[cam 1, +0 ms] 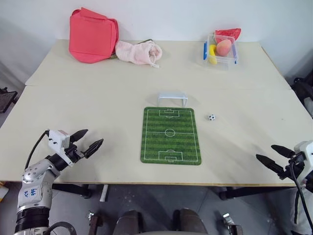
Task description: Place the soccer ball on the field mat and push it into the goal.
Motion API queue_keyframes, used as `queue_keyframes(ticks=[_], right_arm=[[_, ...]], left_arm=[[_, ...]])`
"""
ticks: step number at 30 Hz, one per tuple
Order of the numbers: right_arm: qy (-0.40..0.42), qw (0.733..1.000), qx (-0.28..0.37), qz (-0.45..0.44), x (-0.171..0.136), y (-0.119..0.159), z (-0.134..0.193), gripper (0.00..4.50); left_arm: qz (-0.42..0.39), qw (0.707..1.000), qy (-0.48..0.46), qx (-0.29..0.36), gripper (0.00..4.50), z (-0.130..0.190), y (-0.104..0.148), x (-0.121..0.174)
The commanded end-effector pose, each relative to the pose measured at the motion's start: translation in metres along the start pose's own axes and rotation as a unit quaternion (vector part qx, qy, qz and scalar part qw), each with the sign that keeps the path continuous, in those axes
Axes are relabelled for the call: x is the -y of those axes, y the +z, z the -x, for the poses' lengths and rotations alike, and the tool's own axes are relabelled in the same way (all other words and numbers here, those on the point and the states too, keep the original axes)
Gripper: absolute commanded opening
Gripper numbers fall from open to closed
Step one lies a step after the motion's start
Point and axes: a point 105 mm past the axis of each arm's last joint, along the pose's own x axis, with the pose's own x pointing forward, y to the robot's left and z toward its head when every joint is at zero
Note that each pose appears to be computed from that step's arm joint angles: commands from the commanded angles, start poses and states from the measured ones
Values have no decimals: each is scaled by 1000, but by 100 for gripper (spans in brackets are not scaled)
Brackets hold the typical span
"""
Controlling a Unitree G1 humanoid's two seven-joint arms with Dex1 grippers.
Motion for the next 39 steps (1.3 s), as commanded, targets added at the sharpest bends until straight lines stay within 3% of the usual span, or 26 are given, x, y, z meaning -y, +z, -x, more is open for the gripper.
queue_keyframes(ticks=[1,4,11,18,21,30,39], right_arm=[[-10,1000,17,15,5,16,8,382],[-13,1000,20,9,6,18,8,382],[2,1000,12,13,3,31,1,382],[66,995,61,49,-12,92,-37,382],[133,987,49,69,-26,109,-69,382],[187,978,-6,95,-32,110,-147,382],[199,974,-33,106,-44,93,-181,382]], left_arm=[[-34,999,16,-1,450,1,7,-5],[-2,1000,11,3,450,0,7,0],[-14,1000,-10,5,450,-1,14,3],[-33,997,-72,15,450,-24,34,18],[-43,987,-153,16,450,-44,42,40],[-60,953,-295,43,450,-63,55,79],[-57,939,-335,40,450,-48,47,92]])
